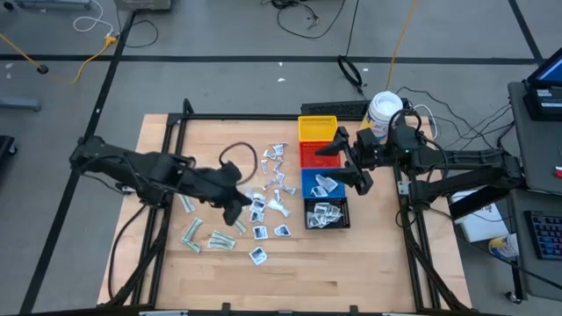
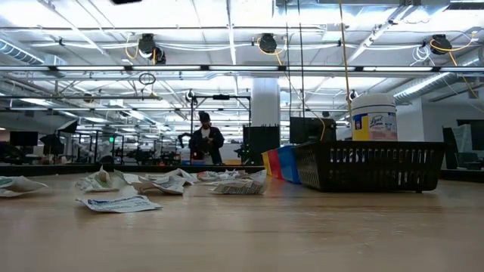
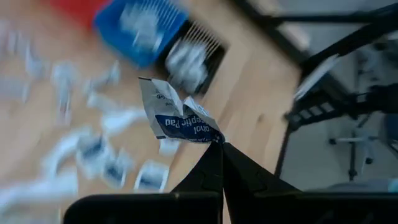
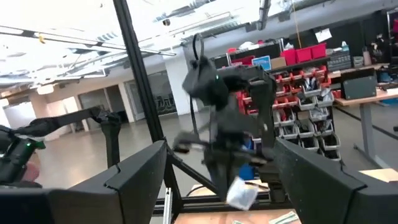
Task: Pick & Place First Aid Supplies
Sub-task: Put the blue alcohol pad into the blue bin
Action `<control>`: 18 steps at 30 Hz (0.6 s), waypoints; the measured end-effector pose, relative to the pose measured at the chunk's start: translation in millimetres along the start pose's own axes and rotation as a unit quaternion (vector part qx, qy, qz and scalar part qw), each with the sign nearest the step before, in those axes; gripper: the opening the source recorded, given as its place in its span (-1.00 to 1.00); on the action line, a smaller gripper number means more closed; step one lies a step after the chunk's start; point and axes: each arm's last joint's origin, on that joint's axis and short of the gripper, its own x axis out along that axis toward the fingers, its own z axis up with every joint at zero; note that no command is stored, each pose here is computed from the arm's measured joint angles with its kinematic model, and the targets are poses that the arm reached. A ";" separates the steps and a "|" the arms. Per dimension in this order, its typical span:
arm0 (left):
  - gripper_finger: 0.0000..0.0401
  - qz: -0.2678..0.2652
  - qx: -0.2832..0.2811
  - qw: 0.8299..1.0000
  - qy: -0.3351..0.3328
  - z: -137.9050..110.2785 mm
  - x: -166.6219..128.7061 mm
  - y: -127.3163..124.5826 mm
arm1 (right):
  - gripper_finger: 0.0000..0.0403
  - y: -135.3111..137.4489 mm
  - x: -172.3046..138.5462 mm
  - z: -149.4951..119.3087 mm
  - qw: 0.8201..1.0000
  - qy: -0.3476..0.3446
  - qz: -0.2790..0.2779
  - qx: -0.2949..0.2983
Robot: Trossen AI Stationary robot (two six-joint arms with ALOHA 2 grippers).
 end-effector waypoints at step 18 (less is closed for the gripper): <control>-1.00 -0.154 0.275 0.912 -0.262 70.5 -28.8 -12.7 | 0.46 -8.5 18.3 14.8 0.996 0.053 -0.037 0.053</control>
